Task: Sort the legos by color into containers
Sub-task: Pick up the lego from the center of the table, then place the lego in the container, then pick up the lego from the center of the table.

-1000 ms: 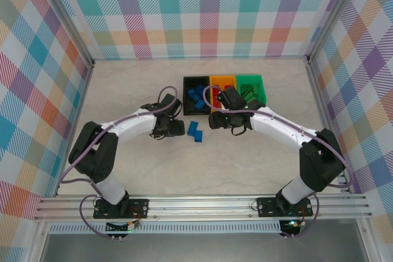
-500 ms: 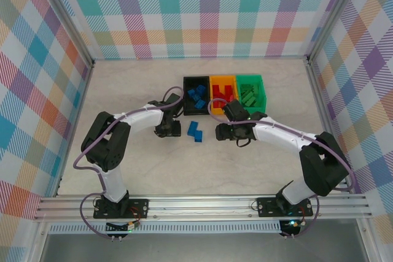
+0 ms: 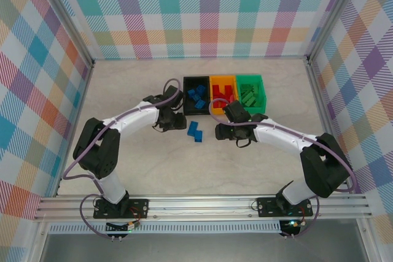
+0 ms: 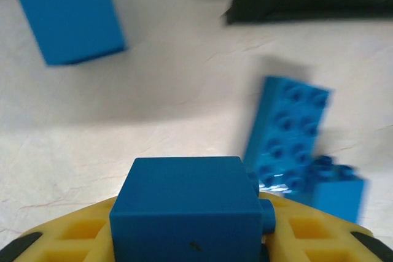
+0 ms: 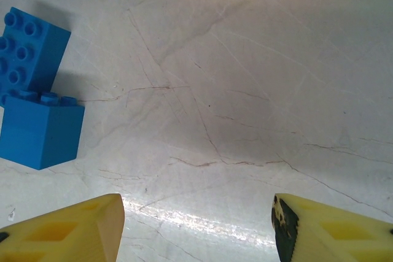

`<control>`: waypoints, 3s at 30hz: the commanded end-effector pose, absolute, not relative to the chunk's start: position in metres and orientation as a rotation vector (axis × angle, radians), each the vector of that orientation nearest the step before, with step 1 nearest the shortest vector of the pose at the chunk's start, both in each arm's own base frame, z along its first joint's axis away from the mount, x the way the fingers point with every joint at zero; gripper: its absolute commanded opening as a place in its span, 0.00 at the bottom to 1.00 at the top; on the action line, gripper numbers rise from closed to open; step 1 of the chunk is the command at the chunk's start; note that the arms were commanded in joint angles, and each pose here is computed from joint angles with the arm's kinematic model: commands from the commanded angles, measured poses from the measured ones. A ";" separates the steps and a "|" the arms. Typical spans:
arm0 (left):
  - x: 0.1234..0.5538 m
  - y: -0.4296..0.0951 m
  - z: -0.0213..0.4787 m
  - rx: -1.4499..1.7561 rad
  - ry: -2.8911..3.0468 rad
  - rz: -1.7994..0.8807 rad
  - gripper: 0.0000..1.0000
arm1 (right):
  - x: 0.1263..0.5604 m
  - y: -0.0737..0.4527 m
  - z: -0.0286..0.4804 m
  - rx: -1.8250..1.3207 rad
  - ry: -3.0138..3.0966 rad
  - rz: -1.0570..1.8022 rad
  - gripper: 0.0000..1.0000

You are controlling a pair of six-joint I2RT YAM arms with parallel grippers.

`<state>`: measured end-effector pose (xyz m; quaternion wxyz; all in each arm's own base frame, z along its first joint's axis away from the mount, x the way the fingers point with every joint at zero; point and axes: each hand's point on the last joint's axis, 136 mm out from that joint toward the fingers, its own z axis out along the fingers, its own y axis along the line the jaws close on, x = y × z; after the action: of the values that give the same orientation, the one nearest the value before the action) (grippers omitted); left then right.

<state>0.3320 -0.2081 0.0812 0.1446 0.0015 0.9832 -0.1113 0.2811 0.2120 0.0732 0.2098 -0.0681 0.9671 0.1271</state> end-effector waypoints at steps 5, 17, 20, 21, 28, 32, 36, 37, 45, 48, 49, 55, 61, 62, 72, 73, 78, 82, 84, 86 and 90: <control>0.357 -0.236 0.127 0.073 2.753 -0.427 0.37 | 0.269 0.212 0.072 -0.146 2.685 0.419 0.65; 0.418 -0.266 0.140 0.140 2.702 -0.379 0.39 | 0.253 0.192 0.075 -0.106 2.679 0.387 0.66; 0.427 -0.260 0.140 0.121 2.688 -0.315 0.45 | 0.250 0.189 0.075 -0.096 2.679 0.384 0.66; 0.428 -0.258 0.140 0.117 2.687 -0.298 0.48 | 0.249 0.189 0.076 -0.093 2.678 0.386 0.66; 0.414 -0.262 0.156 0.100 2.640 -0.408 0.77 | 0.245 0.199 0.069 -0.125 2.707 0.447 0.66; 0.401 -0.257 0.175 0.085 2.579 -0.472 0.78 | 0.246 0.207 0.067 -0.138 2.715 0.484 0.66; 0.380 -0.247 0.186 0.070 2.533 -0.506 0.78 | 0.249 0.218 0.066 -0.168 2.727 0.512 0.66; 0.374 -0.244 0.185 0.067 2.530 -0.513 0.78 | 0.249 0.222 0.065 -0.178 2.733 0.522 0.66; 0.323 -0.215 0.160 0.029 2.503 -0.540 0.77 | 0.242 0.268 0.056 -0.319 2.759 0.551 0.66; 0.304 -0.197 0.144 -0.003 2.525 -0.500 0.77 | 0.239 0.283 0.052 -0.368 2.765 0.525 0.66; 0.299 -0.190 0.137 -0.013 2.532 -0.471 0.77 | 0.239 0.287 0.052 -0.379 2.759 0.520 0.66; 0.277 -0.162 0.113 -0.090 2.571 -0.369 0.77 | 0.245 0.303 0.050 -0.398 2.766 0.507 0.66; 0.268 -0.163 0.100 -0.139 2.574 -0.426 0.77 | 0.256 0.315 0.051 -0.385 2.767 0.492 0.66; 0.268 -0.163 0.099 -0.141 2.573 -0.429 0.77 | 0.258 0.317 0.051 -0.380 2.768 0.488 0.66; 0.264 -0.166 0.099 -0.100 2.585 -0.443 0.77 | 0.281 0.325 0.030 -0.311 2.816 0.337 0.62; 0.264 -0.166 0.099 -0.097 2.586 -0.444 0.77 | 0.281 0.325 0.029 -0.312 2.819 0.339 0.56; 0.261 -0.163 0.100 -0.099 2.586 -0.431 0.77 | 0.279 0.322 0.027 -0.327 2.824 0.321 0.33; 0.261 -0.162 0.098 -0.107 2.586 -0.436 0.77 | 0.282 0.318 0.044 -0.348 2.778 0.312 0.31; 0.261 -0.164 0.097 -0.109 2.587 -0.445 0.77 | 0.289 0.318 0.060 -0.362 2.736 0.301 0.31; 0.261 -0.167 0.096 -0.104 2.593 -0.458 0.77 | 0.299 0.319 0.077 -0.379 2.692 0.291 0.31; 0.262 -0.172 0.096 -0.098 2.601 -0.484 0.77 | 0.327 0.324 0.111 -0.377 2.597 0.303 0.32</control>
<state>0.2641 -0.1651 0.0976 0.2519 -0.0412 0.9526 -0.1655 0.3013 0.3205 0.0635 0.1887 -0.1312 0.9679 0.1013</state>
